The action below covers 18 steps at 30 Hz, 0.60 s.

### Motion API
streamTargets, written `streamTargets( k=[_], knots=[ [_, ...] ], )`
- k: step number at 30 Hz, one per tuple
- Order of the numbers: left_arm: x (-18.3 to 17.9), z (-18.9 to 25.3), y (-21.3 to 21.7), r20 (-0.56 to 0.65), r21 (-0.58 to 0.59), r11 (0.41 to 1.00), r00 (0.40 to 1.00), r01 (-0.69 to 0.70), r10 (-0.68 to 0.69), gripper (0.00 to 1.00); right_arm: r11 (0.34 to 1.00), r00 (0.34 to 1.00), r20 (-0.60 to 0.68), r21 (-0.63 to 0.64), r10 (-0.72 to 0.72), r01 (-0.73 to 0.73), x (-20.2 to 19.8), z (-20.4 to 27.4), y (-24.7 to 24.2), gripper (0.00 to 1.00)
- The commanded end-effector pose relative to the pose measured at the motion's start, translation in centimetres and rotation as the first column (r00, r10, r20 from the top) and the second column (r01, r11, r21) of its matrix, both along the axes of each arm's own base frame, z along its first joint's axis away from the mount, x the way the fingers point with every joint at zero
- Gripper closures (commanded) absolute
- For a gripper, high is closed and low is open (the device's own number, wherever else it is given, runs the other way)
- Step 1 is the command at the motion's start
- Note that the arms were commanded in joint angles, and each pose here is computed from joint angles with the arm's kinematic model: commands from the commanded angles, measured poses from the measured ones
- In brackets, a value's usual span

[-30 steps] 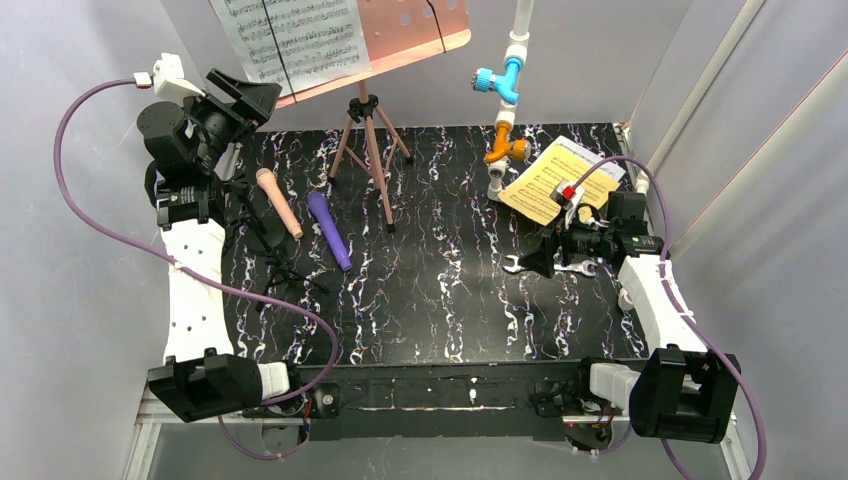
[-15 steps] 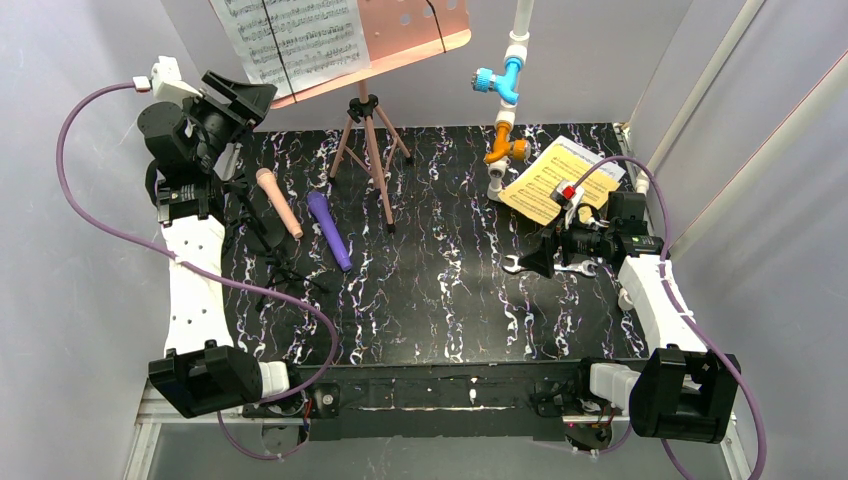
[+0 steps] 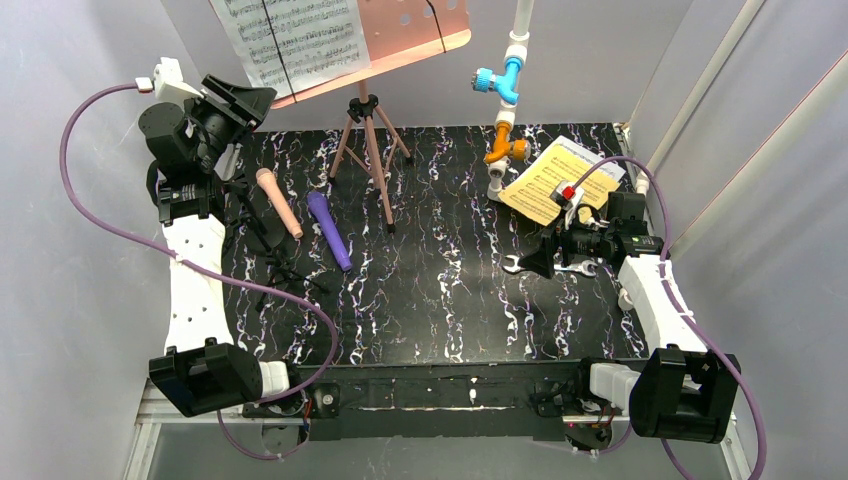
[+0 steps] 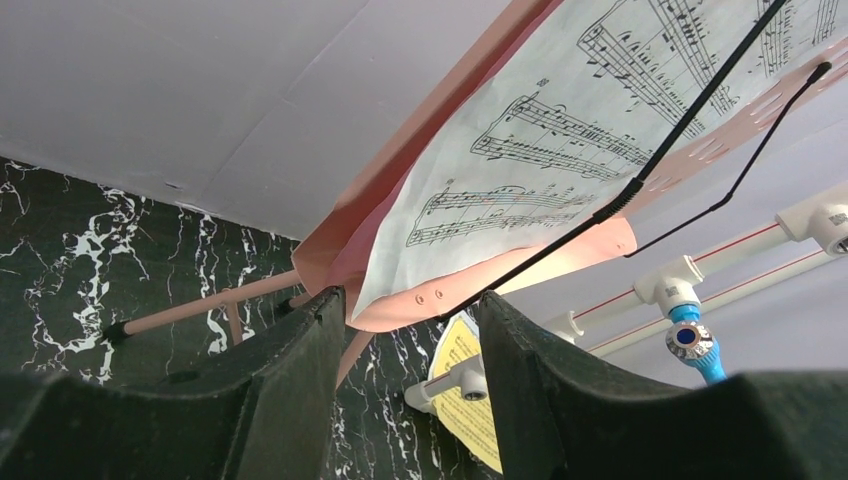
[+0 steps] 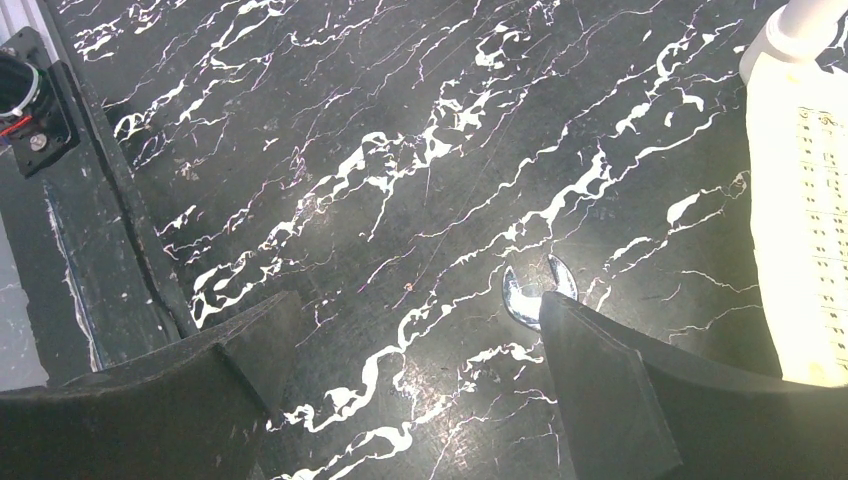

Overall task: Pack up the instrument practice props
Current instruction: Pick up the sheet music from the music stand.

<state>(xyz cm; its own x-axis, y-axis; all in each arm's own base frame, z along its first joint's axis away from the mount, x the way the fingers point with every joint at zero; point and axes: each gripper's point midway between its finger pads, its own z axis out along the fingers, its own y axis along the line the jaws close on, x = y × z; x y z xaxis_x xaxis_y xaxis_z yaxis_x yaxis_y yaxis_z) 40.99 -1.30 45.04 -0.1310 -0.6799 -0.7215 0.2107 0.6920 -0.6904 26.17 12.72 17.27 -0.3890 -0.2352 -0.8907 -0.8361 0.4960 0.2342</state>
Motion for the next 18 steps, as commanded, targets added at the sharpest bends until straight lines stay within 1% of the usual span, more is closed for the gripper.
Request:
streamTargets(
  k=[1,4,6,9,12,13,14,15,17,18],
  knots=[
    [-0.2,1.3,-0.3,0.046,0.013,1.000,0.999,0.024,-0.025,0.51,1.000,1.000,0.022,0.004,0.010,-0.010,0.1,0.3,0.0,0.02],
    [0.1,1.3,-0.4,0.048,0.007,0.999,0.998,0.036,-0.037,0.51,1.000,1.000,0.020,0.002,0.008,-0.008,0.1,0.2,-0.1,0.02],
    [0.1,1.7,-0.7,0.073,0.017,0.998,0.995,0.060,-0.061,0.56,1.000,1.000,0.021,0.001,0.007,-0.007,0.2,0.2,-0.1,0.02],
    [0.0,2.3,-1.0,0.109,0.022,0.997,0.991,0.078,-0.080,0.69,1.000,1.000,0.020,0.000,0.008,-0.008,0.1,0.1,-0.1,0.02],
    [0.0,2.5,-1.1,0.126,0.029,0.996,0.989,0.079,-0.082,0.70,1.000,1.000,0.020,0.000,0.008,-0.008,0.1,0.1,-0.1,0.02],
    [0.0,2.5,-1.0,0.131,0.029,0.996,0.988,0.079,-0.082,0.68,1.000,1.000,0.019,0.001,0.008,-0.008,0.1,0.2,-0.1,0.02],
    [0.1,2.6,-1.0,0.139,0.026,0.997,0.987,0.078,-0.081,0.64,1.000,1.000,0.020,0.002,0.009,-0.009,0.1,0.2,-0.1,0.02],
    [0.1,2.7,-1.0,0.147,0.021,0.997,0.986,0.079,-0.082,0.57,1.000,1.000,0.020,0.002,0.010,-0.010,0.1,0.2,0.0,0.01],
    [0.2,2.8,-1.0,0.154,0.005,0.997,0.985,0.076,-0.076,0.40,1.000,1.000,0.020,0.000,0.008,-0.008,0.1,0.1,-0.1,0.02],
    [0.3,2.9,-0.9,0.163,0.000,0.997,0.984,0.074,-0.073,0.37,1.000,1.000,0.020,0.000,0.008,-0.008,0.1,0.1,-0.1,0.02]
  ],
)
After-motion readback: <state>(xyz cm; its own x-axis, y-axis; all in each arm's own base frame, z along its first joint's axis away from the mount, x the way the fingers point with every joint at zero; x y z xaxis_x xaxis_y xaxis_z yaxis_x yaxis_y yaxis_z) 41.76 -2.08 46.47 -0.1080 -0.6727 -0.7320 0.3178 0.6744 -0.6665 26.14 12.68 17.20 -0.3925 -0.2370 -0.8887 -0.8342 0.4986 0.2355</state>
